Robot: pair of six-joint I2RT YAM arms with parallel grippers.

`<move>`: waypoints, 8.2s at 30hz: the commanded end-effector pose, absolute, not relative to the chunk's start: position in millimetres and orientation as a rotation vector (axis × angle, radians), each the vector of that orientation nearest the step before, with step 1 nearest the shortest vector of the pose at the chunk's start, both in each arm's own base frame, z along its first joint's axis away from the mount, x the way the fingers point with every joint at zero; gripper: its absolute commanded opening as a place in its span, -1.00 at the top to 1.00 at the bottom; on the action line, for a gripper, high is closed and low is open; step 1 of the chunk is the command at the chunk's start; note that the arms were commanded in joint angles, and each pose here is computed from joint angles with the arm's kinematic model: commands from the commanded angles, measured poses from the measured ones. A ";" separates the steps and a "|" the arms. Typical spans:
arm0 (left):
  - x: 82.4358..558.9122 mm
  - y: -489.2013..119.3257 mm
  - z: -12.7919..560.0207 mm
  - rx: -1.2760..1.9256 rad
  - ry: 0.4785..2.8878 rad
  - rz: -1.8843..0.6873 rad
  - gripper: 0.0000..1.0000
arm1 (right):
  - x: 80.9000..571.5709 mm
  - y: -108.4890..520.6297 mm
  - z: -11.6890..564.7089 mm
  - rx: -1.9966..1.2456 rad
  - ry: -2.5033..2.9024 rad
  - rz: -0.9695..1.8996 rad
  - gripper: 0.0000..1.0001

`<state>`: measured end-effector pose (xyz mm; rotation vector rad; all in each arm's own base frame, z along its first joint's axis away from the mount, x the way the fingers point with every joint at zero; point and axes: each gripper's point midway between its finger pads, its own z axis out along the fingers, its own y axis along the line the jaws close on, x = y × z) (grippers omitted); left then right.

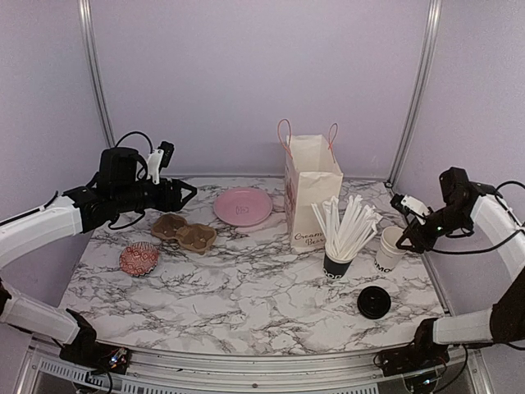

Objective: Pack the takeout coffee

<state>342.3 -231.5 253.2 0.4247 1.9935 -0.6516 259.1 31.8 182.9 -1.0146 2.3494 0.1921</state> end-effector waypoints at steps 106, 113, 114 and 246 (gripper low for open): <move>328.7 -254.5 244.0 0.553 1.994 -0.665 -0.37 | 323.4 37.4 216.0 -0.983 2.435 0.171 1.00; 327.5 -256.7 241.9 0.565 1.998 -0.664 -0.39 | 332.7 2.6 189.4 -1.056 2.553 -0.289 1.00; 327.2 -257.4 242.5 0.567 1.998 -0.669 -0.39 | 326.3 18.3 195.7 -1.073 2.532 -0.067 1.00; 190.6 -377.6 316.3 1.144 1.532 -0.751 -0.42 | 386.5 1.6 223.7 -0.761 2.448 -0.322 1.00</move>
